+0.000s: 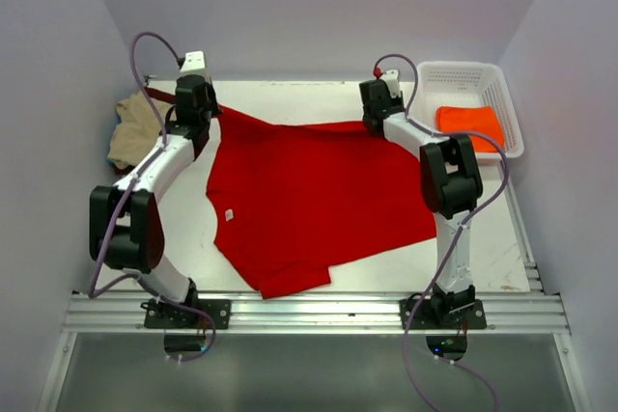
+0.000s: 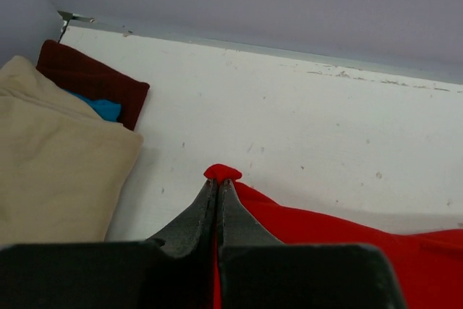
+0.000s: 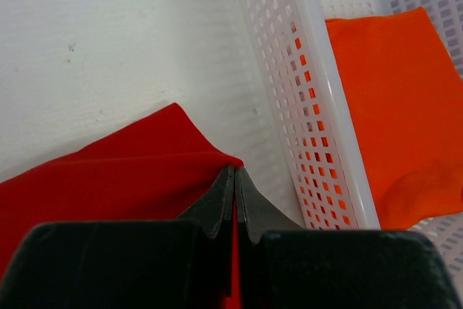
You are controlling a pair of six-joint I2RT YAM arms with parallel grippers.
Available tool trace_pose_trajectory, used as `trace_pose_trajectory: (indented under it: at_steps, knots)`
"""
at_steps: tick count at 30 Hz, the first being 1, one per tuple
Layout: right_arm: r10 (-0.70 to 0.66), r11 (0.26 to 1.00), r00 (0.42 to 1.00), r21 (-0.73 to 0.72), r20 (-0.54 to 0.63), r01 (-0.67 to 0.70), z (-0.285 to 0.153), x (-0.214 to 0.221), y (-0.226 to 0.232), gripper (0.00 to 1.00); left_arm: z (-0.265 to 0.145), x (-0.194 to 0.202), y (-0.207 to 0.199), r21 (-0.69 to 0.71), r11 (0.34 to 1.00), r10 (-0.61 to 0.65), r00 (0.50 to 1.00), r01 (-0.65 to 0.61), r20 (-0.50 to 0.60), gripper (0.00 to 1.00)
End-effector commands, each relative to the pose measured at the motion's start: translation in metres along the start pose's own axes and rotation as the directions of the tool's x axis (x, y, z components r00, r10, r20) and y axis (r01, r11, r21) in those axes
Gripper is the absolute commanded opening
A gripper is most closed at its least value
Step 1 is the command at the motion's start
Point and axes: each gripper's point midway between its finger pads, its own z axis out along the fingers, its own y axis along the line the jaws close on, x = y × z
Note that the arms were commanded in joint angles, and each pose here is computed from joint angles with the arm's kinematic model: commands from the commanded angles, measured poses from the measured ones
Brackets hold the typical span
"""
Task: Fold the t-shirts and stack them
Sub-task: Fold the flattened tshirt in 1/3 of the way
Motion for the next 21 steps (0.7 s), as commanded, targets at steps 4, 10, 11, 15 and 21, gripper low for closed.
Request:
trace_pose_trajectory:
  at_steps: [4, 10, 11, 15, 21]
  knots:
    - [0.117, 0.993, 0.990, 0.002, 0.074, -0.117, -0.021, -0.028, -0.024, 0.00, -0.052, 0.006, 0.002, -0.002, 0.993, -0.122, 0.993, 0.122, -0.009, 0.00]
    - [0.124, 0.992, 0.989, 0.010, 0.076, -0.125, -0.028, -0.021, -0.035, 0.00, -0.097, 0.052, -0.001, 0.000, 0.980, -0.195, 0.972, 0.197, -0.128, 0.00]
    - [0.123, 0.992, 0.990, 0.012, 0.072, -0.124, -0.028, -0.019, -0.035, 0.00, -0.104, 0.058, -0.006, 0.010, 0.980, -0.197, 0.971, 0.200, -0.136, 0.00]
    - [0.129, 0.991, 0.990, 0.014, 0.063, -0.130, -0.031, -0.013, -0.037, 0.00, -0.136, 0.092, -0.009, 0.010, 0.975, -0.216, 0.963, 0.221, -0.161, 0.00]
    - [0.122, 0.992, 0.992, 0.009, 0.027, -0.122, -0.031, 0.005, -0.035, 0.00, -0.161, 0.114, -0.004, 0.013, 0.966, -0.252, 0.948, 0.259, -0.193, 0.00]
